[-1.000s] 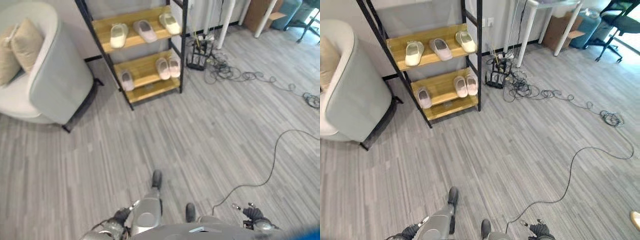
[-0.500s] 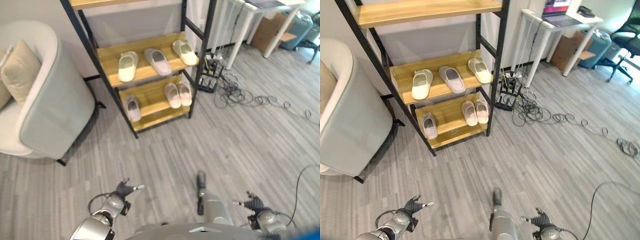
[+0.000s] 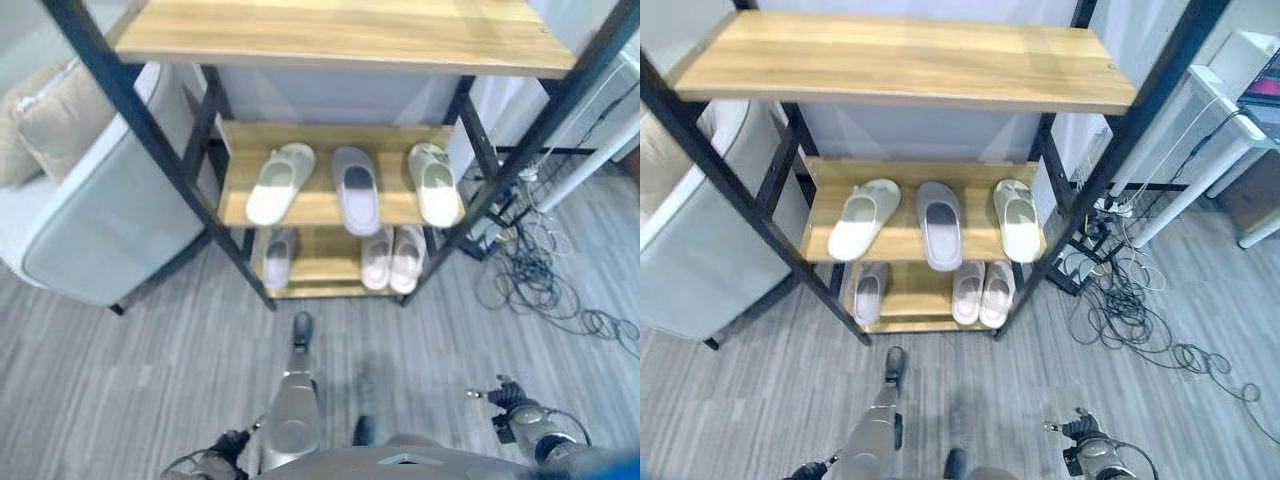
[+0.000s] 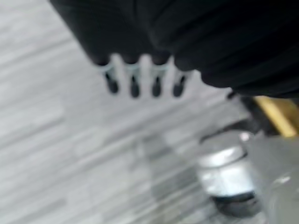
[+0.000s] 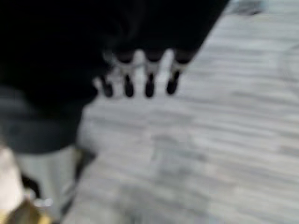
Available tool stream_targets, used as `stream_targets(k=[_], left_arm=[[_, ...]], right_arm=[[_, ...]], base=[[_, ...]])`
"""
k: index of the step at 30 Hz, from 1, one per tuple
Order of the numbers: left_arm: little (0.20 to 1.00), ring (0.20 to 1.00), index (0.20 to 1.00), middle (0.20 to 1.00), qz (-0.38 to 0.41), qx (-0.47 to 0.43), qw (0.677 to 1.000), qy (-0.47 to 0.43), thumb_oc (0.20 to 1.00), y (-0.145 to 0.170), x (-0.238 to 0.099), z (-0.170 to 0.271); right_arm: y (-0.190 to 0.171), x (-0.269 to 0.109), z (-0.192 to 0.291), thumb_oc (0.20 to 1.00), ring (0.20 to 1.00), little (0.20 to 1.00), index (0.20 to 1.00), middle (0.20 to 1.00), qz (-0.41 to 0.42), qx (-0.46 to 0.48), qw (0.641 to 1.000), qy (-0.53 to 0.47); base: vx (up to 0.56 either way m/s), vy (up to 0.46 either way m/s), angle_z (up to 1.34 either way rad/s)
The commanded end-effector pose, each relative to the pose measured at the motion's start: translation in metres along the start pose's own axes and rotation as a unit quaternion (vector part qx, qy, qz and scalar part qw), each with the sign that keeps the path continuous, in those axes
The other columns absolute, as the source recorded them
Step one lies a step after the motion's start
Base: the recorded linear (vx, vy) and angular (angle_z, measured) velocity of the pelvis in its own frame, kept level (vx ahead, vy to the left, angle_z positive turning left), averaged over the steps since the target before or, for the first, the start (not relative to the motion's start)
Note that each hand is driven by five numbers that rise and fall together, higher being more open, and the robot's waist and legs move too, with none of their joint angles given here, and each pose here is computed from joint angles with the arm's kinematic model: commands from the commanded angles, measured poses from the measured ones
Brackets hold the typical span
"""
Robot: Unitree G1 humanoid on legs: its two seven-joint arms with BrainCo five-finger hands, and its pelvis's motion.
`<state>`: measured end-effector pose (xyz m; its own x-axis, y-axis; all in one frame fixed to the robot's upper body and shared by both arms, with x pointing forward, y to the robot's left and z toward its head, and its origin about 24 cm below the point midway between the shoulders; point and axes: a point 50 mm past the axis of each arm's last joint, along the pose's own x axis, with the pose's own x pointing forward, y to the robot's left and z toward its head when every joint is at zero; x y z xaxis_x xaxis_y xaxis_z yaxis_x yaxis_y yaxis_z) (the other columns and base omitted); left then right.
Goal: Arrange the slippers neatly on the shoe rack.
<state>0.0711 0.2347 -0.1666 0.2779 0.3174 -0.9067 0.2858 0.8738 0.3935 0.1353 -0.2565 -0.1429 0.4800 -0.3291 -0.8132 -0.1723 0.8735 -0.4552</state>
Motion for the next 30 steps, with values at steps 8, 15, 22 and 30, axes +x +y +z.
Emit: stream_targets(k=[8, 15, 22, 30], left_arm=[[1.000, 1.000, 1.000, 1.000, 0.046, 0.041, 0.998, 0.008, 1.000, 0.036, 0.003, -0.007], [1.000, 1.000, 1.000, 1.000, 0.029, 0.047, 0.998, -0.021, 1.000, 0.025, 0.003, 0.004], [1.000, 1.000, 1.000, 1.000, 0.024, 0.034, 0.999, -0.028, 1.000, 0.024, 0.003, 0.006], [1.000, 1.000, 1.000, 1.000, 0.015, 0.028, 0.998, -0.046, 1.000, 0.011, 0.002, 0.020]], right_arm=[[0.033, -0.008, -0.004, 1.000, 1.000, 1.000, 1.000, 1.000, 0.045, -0.015, 0.999, -0.011], [0.044, -0.012, -0.014, 1.000, 1.000, 1.000, 1.000, 1.000, 0.064, -0.012, 0.998, 0.002], [0.034, -0.011, -0.020, 1.000, 1.000, 1.000, 1.000, 1.000, 0.057, -0.015, 0.998, 0.004], [0.013, -0.005, -0.002, 1.000, 1.000, 1.000, 1.000, 1.000, 0.017, -0.021, 0.999, -0.026]], base=[[0.11, 0.194, 0.02], [0.01, 0.019, 0.15], [-0.04, -0.205, 0.46], [-0.06, -0.064, 0.62]])
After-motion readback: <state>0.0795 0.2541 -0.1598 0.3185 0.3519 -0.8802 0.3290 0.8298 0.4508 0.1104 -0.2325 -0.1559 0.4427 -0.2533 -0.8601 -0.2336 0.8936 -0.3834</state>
